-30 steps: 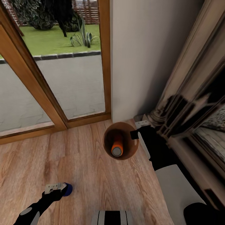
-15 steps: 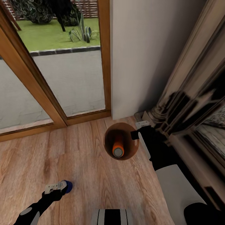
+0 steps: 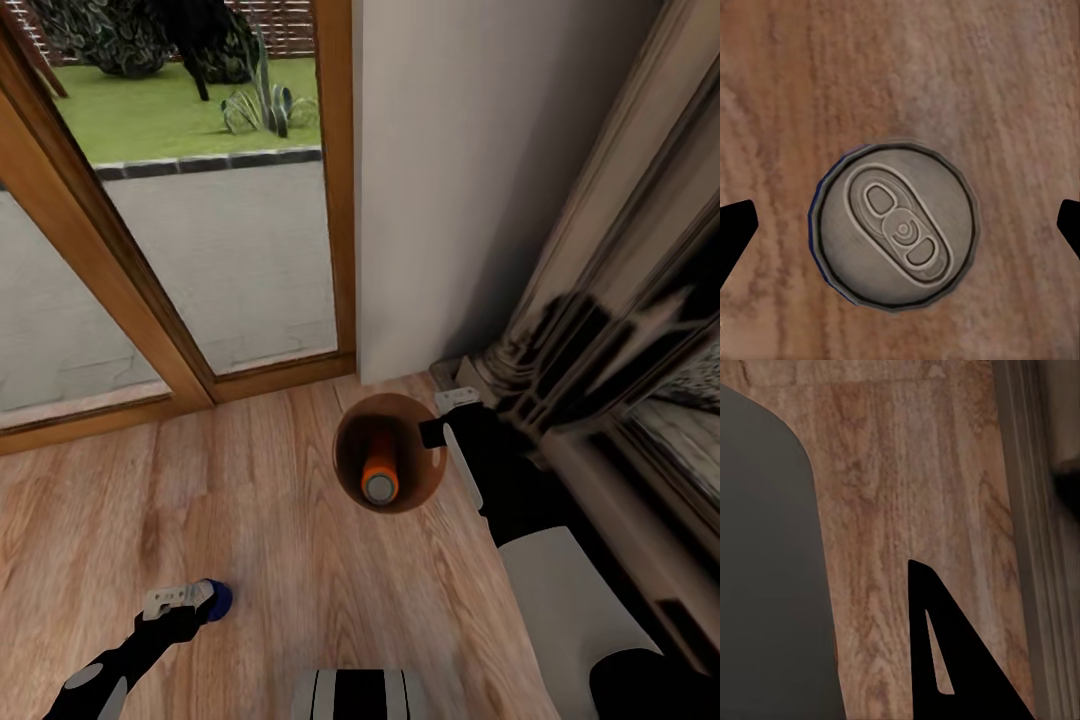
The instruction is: Put the three can of soda from the living room inside the tash can in the kitchen.
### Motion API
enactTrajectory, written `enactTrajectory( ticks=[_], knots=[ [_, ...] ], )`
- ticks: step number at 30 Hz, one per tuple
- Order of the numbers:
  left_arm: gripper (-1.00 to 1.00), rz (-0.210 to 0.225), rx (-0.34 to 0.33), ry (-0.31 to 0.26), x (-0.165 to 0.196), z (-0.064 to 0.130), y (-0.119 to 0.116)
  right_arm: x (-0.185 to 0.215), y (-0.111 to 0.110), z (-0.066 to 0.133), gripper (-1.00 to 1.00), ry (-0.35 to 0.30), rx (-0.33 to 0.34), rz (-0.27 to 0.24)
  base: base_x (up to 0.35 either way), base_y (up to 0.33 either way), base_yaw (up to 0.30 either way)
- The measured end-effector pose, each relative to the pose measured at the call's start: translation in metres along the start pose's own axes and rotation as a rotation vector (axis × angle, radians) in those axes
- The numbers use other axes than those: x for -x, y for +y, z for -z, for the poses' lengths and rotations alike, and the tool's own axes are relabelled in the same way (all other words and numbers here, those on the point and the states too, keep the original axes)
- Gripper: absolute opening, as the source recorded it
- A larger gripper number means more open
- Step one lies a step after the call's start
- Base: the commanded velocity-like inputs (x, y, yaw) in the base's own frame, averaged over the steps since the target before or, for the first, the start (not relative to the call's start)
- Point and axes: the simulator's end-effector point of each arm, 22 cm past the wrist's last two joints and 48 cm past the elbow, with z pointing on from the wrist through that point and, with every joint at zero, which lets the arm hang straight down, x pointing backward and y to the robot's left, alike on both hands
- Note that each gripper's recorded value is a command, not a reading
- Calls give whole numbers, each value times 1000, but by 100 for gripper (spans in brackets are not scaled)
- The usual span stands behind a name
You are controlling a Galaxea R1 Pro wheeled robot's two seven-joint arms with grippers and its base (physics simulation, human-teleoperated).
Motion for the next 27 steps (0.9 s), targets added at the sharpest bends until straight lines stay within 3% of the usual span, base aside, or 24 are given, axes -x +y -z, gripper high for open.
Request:
enactTrajectory(
  ticks=[10, 27],
  knots=[
    [100, 0, -1, -8, 2, 0, 0, -3, 0, -2, -100, 7, -2, 3, 77, 44, 0],
    [100, 4, 6, 51, -28, -9, 3, -31, 6, -33, -100, 69, 10, 6, 1, 0, 0]
  ],
)
